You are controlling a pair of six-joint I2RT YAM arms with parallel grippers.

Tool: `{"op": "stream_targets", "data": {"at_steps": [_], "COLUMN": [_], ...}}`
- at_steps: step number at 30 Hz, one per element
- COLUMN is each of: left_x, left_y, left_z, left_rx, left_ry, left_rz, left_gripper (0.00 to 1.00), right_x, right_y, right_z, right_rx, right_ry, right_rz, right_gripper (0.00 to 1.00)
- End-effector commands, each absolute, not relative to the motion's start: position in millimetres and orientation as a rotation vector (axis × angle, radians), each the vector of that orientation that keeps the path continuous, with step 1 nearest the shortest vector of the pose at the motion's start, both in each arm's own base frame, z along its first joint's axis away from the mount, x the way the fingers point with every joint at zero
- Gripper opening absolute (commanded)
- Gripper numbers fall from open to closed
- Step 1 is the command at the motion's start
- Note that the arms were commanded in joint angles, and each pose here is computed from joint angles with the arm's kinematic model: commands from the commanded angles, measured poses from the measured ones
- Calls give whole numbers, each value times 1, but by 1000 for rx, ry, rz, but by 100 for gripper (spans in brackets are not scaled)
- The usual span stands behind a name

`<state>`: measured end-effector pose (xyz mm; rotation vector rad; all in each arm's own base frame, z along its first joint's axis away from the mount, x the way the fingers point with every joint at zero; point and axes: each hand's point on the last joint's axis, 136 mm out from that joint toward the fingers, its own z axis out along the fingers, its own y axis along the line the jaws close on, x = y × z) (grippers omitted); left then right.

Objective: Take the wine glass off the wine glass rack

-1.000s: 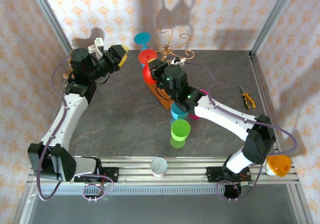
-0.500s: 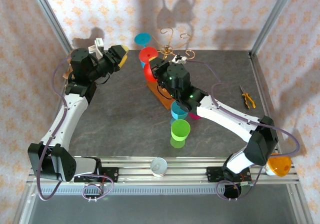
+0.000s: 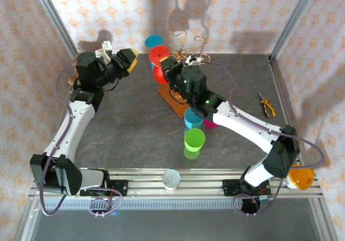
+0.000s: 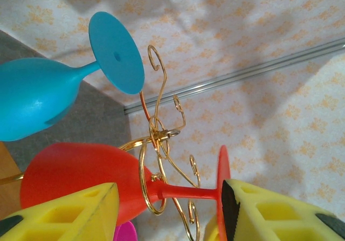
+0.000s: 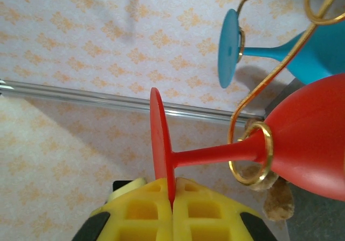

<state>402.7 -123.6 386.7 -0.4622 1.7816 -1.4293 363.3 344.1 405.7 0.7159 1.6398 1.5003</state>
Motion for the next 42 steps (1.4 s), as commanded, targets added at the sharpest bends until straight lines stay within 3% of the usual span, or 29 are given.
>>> {"op": "stream_targets", "data": {"at_steps": [1, 42], "left_x": [399, 398], "left_y": [-123, -118], "left_z": [397, 399], "left_rx": [-411, -427], "left_ry": [1745, 1727], "left_rz": [-1448, -1454], "left_gripper": [52, 52], "right_x": [367, 391], "right_y": [348, 354], "right_z": [419, 397], "right_rx": [699, 839], "right_ry": [1628, 1617], "right_rz": [1525, 1537], "right_gripper": [0, 0]}}
